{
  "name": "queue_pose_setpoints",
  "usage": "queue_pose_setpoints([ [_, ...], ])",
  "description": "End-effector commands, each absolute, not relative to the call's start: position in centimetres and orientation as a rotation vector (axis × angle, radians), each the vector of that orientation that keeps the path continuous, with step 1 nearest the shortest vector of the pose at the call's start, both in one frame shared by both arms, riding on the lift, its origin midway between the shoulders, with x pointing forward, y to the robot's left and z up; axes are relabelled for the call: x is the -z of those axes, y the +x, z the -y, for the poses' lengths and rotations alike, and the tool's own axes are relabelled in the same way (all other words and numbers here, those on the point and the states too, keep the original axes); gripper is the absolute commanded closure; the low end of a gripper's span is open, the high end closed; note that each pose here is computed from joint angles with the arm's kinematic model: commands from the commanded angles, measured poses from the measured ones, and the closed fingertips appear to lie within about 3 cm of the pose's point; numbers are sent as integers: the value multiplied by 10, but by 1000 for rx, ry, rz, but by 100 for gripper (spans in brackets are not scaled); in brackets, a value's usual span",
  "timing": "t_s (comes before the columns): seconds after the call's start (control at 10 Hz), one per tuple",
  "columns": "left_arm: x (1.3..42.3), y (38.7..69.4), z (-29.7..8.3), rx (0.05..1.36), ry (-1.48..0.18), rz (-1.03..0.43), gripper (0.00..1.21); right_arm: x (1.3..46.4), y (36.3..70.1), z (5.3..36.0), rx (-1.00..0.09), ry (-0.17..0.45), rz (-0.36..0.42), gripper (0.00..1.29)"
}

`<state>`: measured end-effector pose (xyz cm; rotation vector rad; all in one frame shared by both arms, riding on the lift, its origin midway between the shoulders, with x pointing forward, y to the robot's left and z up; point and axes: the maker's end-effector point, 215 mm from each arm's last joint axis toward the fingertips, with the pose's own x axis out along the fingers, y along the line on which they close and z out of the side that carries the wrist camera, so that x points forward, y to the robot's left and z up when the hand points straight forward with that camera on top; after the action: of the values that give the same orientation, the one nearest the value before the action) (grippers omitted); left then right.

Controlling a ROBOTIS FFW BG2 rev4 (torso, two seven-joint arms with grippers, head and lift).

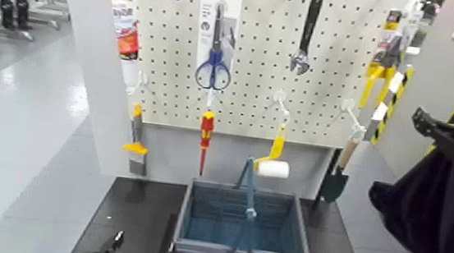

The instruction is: Put the yellow pliers into the crate.

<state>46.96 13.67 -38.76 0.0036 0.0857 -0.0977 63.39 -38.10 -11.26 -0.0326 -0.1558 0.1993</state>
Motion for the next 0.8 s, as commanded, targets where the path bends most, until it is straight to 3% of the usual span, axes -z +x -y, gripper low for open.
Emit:
queue_pose_setpoints([
  [0.1,387,471,-133,109,4,-87,22,100,655,387,-248,-6,159,14],
  [0.8,382,477,-121,140,8,-82,22,63,697,357,-467,67,191,17],
])
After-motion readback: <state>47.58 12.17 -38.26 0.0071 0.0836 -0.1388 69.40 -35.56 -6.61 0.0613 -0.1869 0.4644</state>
